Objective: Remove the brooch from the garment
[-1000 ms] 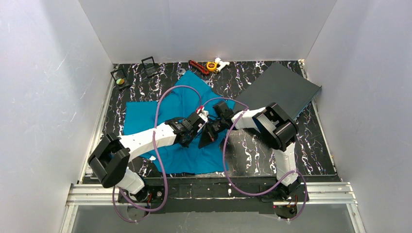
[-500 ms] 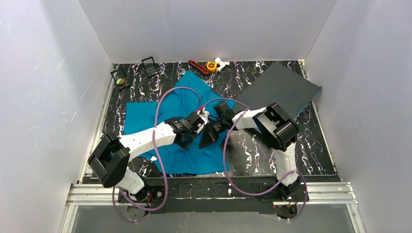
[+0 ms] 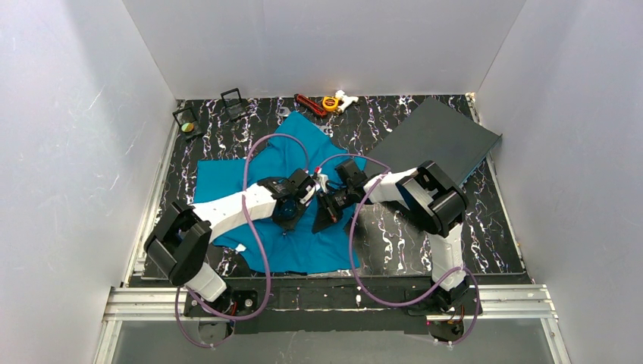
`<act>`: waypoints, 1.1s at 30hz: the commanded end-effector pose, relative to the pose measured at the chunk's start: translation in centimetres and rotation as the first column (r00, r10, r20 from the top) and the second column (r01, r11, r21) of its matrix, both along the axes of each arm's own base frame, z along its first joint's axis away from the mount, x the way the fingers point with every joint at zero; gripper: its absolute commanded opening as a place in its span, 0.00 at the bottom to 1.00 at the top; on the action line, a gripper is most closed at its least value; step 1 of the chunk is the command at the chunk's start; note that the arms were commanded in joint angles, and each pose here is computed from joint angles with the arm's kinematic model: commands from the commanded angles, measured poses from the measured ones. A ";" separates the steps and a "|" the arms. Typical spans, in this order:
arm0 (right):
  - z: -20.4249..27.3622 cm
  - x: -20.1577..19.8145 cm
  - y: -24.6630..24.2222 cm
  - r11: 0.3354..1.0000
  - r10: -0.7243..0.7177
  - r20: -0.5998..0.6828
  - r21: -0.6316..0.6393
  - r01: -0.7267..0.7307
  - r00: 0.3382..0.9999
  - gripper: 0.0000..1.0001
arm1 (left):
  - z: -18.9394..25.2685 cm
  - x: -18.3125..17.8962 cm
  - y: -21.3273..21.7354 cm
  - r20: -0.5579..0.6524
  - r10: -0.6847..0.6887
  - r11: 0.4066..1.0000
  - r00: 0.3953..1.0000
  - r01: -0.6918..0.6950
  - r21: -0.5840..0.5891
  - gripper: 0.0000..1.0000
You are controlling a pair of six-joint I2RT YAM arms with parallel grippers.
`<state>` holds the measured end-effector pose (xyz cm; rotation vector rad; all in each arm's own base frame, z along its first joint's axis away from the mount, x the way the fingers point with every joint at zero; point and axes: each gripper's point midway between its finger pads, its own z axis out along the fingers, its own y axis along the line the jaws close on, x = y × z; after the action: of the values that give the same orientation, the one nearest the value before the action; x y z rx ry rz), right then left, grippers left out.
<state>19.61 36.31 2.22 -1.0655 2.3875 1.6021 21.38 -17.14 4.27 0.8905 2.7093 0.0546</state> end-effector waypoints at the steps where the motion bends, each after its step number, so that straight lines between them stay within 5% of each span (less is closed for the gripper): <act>1: -4.7 -1.2 -3.3 0.979 -0.044 -0.008 -0.198 0.042 0.999 0.01 | 0.2 -1.2 0.4 -0.086 0.012 1.000 0.996 -0.014 -0.022 0.00; 6: -3.3 -0.3 -2.9 0.987 -0.055 0.035 -0.149 0.060 0.998 0.02 | 1.6 -2.2 -0.5 -0.131 -0.024 0.994 0.991 0.009 -0.112 0.00; 11: -0.5 1.1 -2.1 0.994 -0.078 0.124 -0.062 0.086 0.989 0.19 | 2.9 -3.4 -1.3 -0.203 -0.049 0.984 0.978 0.013 -0.179 0.00; 17: 3.3 2.6 -1.4 0.990 -0.139 0.250 0.050 0.131 0.958 0.70 | 3.9 -5.0 -2.1 -0.346 -0.101 0.962 0.933 0.002 -0.273 0.00; 19: 4.3 2.7 -1.1 0.986 -0.162 0.268 0.091 0.143 0.950 0.77 | 3.9 -5.1 -2.2 -0.359 -0.109 0.957 0.927 0.001 -0.290 0.00; 33: 6.7 -0.2 2.4 0.951 -0.188 0.141 0.273 0.144 0.972 0.86 | 5.5 -4.9 -3.4 -0.422 -0.165 0.880 0.891 -0.060 -0.471 0.00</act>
<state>20.17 36.65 7.19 -0.8859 2.1449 1.5333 16.96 -19.57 8.44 0.8879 2.9075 -0.7573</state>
